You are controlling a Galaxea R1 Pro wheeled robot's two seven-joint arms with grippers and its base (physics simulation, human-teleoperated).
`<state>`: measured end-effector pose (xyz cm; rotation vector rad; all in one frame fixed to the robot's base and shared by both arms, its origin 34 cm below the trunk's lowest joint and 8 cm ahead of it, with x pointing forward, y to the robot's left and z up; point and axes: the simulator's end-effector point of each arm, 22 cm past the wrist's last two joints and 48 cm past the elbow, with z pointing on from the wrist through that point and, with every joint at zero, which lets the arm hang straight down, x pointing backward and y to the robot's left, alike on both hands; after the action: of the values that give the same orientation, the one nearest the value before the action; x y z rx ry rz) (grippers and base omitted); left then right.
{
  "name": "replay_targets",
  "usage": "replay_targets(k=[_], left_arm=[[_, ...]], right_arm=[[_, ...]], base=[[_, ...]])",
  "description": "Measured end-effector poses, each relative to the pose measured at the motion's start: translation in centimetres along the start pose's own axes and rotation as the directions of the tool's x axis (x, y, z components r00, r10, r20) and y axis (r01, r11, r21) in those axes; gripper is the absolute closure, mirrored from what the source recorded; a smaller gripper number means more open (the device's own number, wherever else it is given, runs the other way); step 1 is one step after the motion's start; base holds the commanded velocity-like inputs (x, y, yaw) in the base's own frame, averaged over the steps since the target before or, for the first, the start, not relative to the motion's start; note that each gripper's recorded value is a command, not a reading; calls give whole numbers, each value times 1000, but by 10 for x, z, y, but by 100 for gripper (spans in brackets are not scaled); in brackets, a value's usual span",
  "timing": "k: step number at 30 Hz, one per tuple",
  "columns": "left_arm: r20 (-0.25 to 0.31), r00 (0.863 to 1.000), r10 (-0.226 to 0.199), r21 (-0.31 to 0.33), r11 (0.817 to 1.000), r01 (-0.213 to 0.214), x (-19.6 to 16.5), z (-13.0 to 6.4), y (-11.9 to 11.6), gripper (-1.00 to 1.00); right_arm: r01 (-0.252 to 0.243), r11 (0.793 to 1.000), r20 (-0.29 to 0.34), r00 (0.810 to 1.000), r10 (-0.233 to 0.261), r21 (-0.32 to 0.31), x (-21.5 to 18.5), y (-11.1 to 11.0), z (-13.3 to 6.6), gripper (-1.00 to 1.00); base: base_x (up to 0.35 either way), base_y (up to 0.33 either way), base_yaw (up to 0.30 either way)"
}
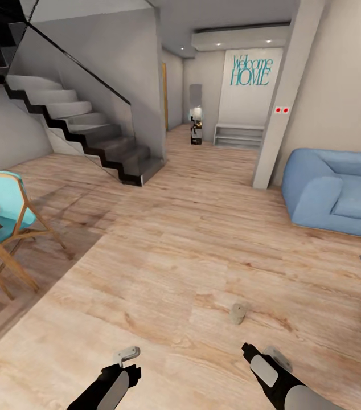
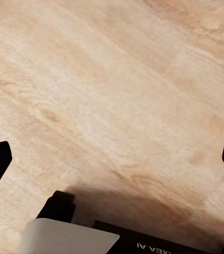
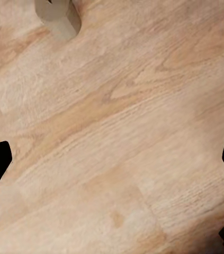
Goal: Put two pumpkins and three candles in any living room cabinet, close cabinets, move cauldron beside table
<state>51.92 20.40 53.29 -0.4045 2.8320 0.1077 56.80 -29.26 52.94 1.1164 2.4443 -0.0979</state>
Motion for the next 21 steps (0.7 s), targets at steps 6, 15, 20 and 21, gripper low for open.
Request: replay_targets(k=[6,15,20,21], left_arm=[[0,1000,0,0,1000,0,0,0,0,-100],[-6,1000,0,-2,1000,0,2,2,1,-100],[-10,1000,1,-3,1000,-1,4,3,1,-100],[-10,1000,1,-3,1000,-1,4,3,1,-100]], right_arm=[[0,1000,-1,1000,0,0,0,0,0,-100],[3,1000,-4,1000,-3,4,2,-1,2,-100],[3,1000,-6,1000,-3,9,2,-4,3,-100],[3,1000,-5,1000,-3,9,2,-4,3,-100]], base=[[322,0,-279],[328,0,-179],[330,0,-11],[330,0,-2]])
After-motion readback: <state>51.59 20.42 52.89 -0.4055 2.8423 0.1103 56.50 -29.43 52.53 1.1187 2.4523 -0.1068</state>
